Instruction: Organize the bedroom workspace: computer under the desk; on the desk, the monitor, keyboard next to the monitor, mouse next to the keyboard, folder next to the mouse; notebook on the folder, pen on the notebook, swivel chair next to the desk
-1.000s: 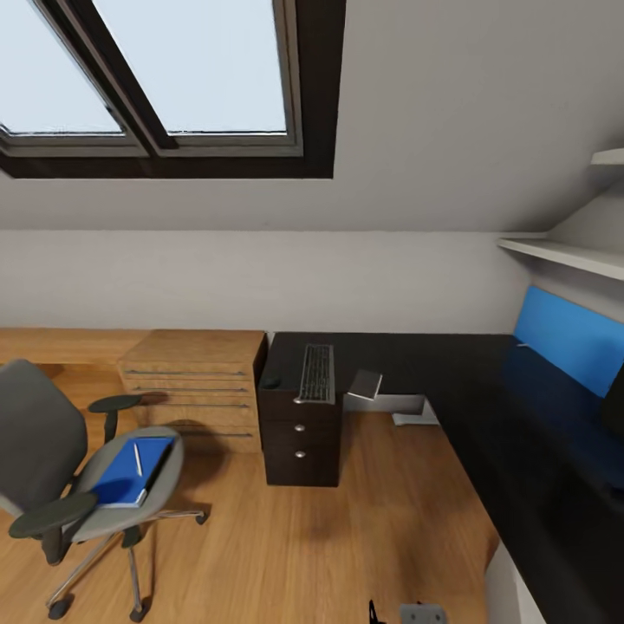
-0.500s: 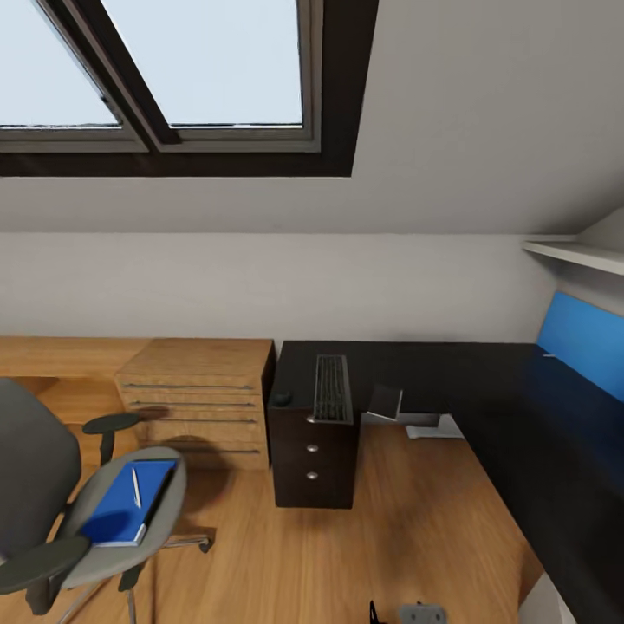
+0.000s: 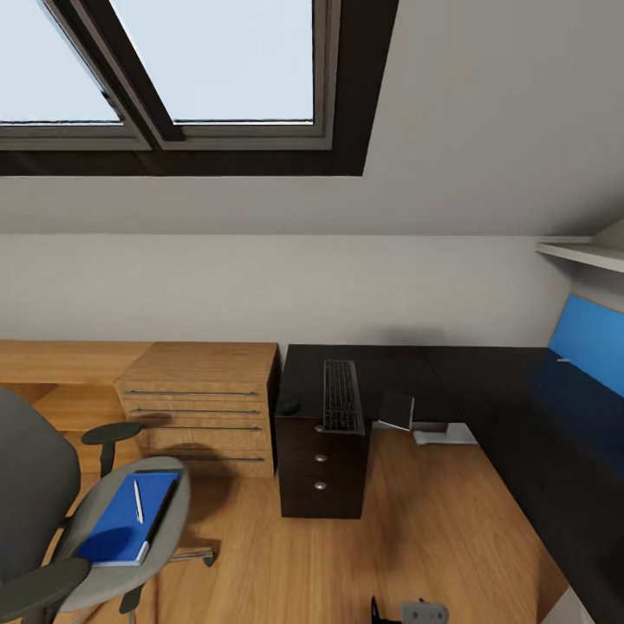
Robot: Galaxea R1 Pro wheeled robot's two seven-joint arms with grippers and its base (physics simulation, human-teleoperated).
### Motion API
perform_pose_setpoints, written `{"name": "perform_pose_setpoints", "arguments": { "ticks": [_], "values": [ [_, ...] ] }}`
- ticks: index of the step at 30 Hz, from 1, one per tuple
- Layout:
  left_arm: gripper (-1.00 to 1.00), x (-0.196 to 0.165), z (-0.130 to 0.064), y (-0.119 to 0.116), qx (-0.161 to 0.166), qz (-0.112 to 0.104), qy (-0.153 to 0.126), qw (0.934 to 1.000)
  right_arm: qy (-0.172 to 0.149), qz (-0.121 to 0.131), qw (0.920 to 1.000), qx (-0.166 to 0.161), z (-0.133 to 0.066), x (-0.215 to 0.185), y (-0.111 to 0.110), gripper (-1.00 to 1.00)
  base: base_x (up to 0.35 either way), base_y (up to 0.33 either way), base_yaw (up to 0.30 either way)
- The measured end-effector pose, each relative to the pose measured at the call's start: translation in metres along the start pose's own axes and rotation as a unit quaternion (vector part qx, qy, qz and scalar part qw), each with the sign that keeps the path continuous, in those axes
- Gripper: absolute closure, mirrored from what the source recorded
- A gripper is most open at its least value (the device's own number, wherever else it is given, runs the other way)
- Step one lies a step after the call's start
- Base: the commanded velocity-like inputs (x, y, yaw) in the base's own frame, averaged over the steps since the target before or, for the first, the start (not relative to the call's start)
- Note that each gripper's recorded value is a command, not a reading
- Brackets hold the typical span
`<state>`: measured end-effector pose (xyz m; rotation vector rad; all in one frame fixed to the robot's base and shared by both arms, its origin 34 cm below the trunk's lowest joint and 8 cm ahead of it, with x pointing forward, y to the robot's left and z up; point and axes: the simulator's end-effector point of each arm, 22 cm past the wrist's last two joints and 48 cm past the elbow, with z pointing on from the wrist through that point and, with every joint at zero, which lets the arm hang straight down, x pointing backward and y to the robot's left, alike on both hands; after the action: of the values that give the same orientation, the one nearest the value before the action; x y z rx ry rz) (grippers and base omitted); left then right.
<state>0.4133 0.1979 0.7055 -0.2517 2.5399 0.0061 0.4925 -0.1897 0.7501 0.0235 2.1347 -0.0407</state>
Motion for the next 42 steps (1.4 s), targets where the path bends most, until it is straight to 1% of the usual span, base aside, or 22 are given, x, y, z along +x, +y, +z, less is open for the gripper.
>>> {"name": "perform_pose_setpoints", "arguments": {
  "ticks": [3, 4, 7, 8, 9, 10, 11, 12, 13, 14, 15, 18, 20, 21, 22, 23, 25, 26, 28, 30, 38, 42],
  "values": [
    [-1.0, -0.023, -0.002, -0.012, 0.014, -0.007, -0.023, 0.9996, -0.019, 0.004, 0.9998, 0.0, 0.0, -0.009, 0.001, -1.0, 0.001, 0.001, 0.0],
    [-1.0, -0.068, -0.006, 0.001, 0.019, -0.006, -0.067, 0.9975, -0.06, 0.014, 0.9981, -0.001, -0.001, -0.029, 0.003, -1.0, 0.0, 0.0, 0.0],
    [-1.0, -0.092, -0.01, 0.008, 0.022, -0.006, -0.091, 0.9955, -0.087, 0.023, 0.996, 0.001, 0.004, -0.05, 0.006, -1.0, 0.0, 0.0, 0.0],
    [-1.0, -0.102, -0.015, 0.013, 0.025, -0.007, -0.104, 0.9943, -0.119, 0.036, 0.9922, 0.001, 0.01, -0.081, 0.012, -1.0, 0.0, 0.0, 0.0],
    [-1.0, -0.107, -0.026, 0.017, 0.033, -0.014, -0.115, 0.9927, -0.152, 0.067, 0.9859, 0.014, 0.018, -0.122, 0.012, -1.0, 0.0, 0.0, 0.0],
    [-1.0, -0.108, -0.029, 0.017, 0.036, -0.017, -0.117, 0.9923, -0.161, 0.079, 0.9836, 0.02, 0.02, -0.134, 0.01, -1.0, 0.0, 0.0, 0.0],
    [-1.0, -0.108, -0.031, 0.017, 0.039, -0.02, -0.119, 0.992, -0.162, 0.09, 0.9823, 0.025, 0.023, -0.142, 0.008, -1.0, 0.0, 0.0, 0.0],
    [-1.0, -0.107, -0.036, 0.016, 0.044, -0.026, -0.12, 0.9914, -0.158, 0.122, 0.9792, 0.035, 0.03, -0.161, 0.004, -1.0, 0.0, 0.0, 0.0],
    [-1.0, -0.107, -0.036, 0.016, 0.046, -0.028, -0.12, 0.9913, -0.156, 0.136, 0.9776, 0.036, 0.033, -0.169, 0.003, -1.0, 0.0, 0.0, 0.0],
    [-1.0, -0.105, -0.038, 0.014, 0.048, -0.031, -0.119, 0.9913, -0.144, 0.17, 0.9744, 0.027, 0.039, -0.186, 0.005, -1.0, 0.0, 0.0, 0.0],
    [-1.0, -0.105, -0.037, 0.014, 0.049, -0.031, -0.118, 0.9913, -0.141, 0.182, 0.9728, 0.022, 0.042, -0.193, 0.006, -1.0, 0.0, 0.0, 0.0],
    [-1.0, -0.103, -0.036, 0.013, 0.05, -0.032, -0.116, 0.9915, -0.118, 0.241, 0.9633, -0.007, 0.048, -0.222, 0.014, -1.0, 0.0, 0.0, 0.0],
    [-1.0, -0.1, -0.034, 0.014, 0.049, -0.032, -0.113, 0.9919, -0.091, 0.303, 0.9481, -0.031, 0.05, -0.237, 0.019, -1.0, 0.0, 0.0, 0.0],
    [-1.0, -0.099, -0.033, 0.014, 0.049, -0.032, -0.112, 0.992, -0.083, 0.321, 0.9427, -0.038, 0.05, -0.239, 0.021, -1.0, 0.0, 0.0, 0.0],
    [-1.0, -0.096, -0.031, 0.015, 0.047, -0.032, -0.109, 0.9924, -0.062, 0.372, 0.9244, -0.056, 0.051, -0.243, 0.022, -1.0, 0.0, 0.0, 0.0],
    [-1.0, -0.095, -0.03, 0.016, 0.046, -0.031, -0.108, 0.9926, -0.055, 0.39, 0.917, -0.062, 0.052, -0.243, 0.021, -1.0, 0.0, 0.0, 0.0],
    [-1.0, -0.092, -0.027, 0.017, 0.044, -0.031, -0.105, 0.993, -0.034, 0.446, 0.8906, -0.083, 0.054, -0.241, 0.016, -1.0, 0.0, 0.0, 0.0],
    [-1.0, -0.09, -0.026, 0.017, 0.043, -0.03, -0.103, 0.9932, -0.027, 0.458, 0.8845, -0.086, 0.056, -0.237, 0.015, -1.0, 0.0, 0.0, 0.0],
    [-1.0, -0.081, -0.021, 0.021, 0.037, -0.028, -0.095, 0.9944, -0.018, 0.471, 0.8777, -0.087, 0.059, -0.23, 0.012, -1.0, 0.0, 0.0, 0.0],
    [-1.0, -0.073, -0.017, 0.023, 0.033, -0.027, -0.087, 0.9953, -0.016, 0.476, 0.8751, -0.087, 0.061, -0.228, 0.011, -1.0, 0.0, 0.0, 0.0],
    [-1.0, -0.046, -0.006, 0.01, 0.032, -0.034, -0.061, 0.9971, -0.008, 0.479, 0.8735, -0.087, 0.068, -0.216, 0.012, -1.0, 0.0, 0.0, 0.0],
    [-1.0, -0.042, -0.002, 0.008, 0.032, -0.035, -0.058, 0.9972, -0.003, 0.478, 0.8744, -0.085, 0.071, -0.209, 0.013, -1.0, 0.0, 0.0, 0.0]
  ]
}}
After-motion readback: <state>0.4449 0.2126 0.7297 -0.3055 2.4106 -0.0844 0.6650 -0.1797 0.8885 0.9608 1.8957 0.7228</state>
